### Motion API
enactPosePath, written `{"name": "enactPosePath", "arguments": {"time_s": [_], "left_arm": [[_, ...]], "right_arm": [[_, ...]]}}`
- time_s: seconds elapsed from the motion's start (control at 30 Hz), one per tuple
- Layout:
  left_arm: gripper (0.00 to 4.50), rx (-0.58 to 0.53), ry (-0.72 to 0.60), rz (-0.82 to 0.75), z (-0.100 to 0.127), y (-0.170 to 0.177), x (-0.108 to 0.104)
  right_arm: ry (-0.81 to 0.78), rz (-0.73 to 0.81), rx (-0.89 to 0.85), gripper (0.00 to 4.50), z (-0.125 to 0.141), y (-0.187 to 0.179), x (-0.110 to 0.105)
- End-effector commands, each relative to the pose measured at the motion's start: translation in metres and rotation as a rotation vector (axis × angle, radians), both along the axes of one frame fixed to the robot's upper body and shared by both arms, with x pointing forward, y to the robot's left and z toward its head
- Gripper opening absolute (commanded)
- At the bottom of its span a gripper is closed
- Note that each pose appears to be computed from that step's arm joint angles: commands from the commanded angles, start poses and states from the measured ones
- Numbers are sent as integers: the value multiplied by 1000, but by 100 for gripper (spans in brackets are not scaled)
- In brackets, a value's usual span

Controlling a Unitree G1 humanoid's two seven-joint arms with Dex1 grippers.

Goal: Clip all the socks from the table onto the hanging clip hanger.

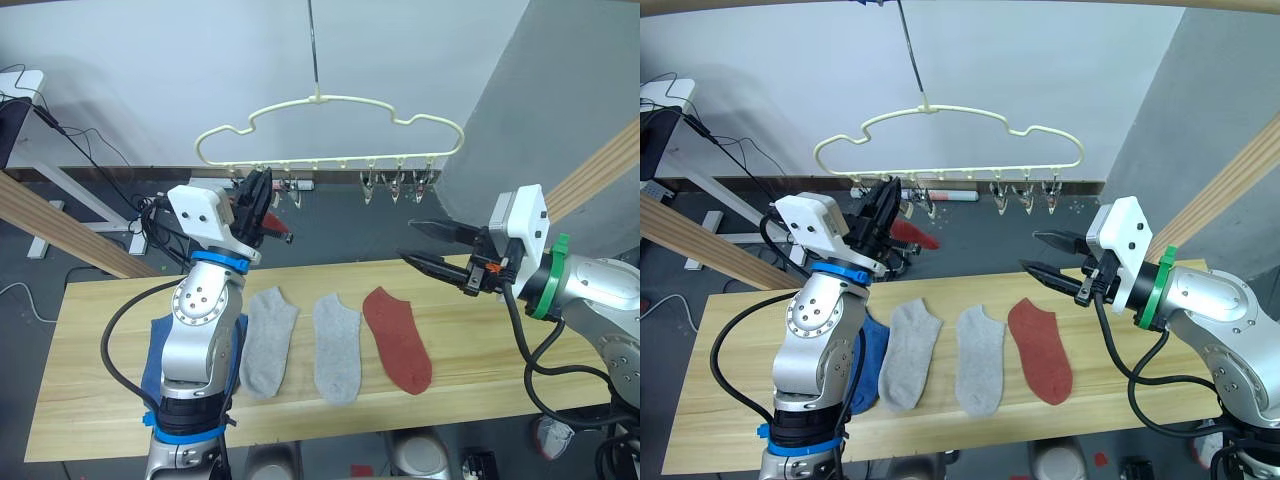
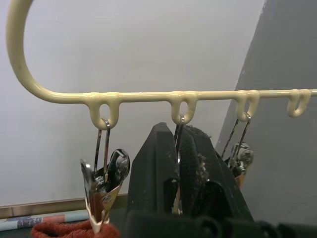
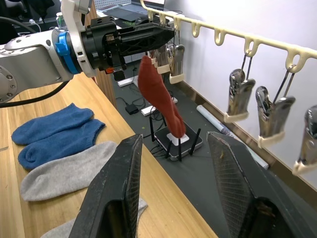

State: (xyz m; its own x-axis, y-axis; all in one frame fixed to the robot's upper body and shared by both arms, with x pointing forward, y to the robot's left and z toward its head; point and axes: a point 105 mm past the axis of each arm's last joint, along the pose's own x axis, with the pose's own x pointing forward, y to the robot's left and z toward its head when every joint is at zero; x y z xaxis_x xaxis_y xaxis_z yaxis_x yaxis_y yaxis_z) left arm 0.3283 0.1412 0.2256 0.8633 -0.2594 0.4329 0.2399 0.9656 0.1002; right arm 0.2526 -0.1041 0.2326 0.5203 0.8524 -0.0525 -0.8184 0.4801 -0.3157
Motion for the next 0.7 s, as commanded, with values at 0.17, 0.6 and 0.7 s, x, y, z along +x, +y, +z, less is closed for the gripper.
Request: {"name": "enactPosePath", "arguments": {"time_s": [0.17,0.6,0.7], "left_arm": [[0,11,-46,-5,11,-1,-9],[0,54,-35,-61,16,-8,-13],[0,55,-33,-65,16,-8,-13]], "right_arm": [[16,-48,-73,216,-16,-2,0],[332,-496,-151,444,-155,20,6],[330,-613,-151,444,-172,18,18]]}}
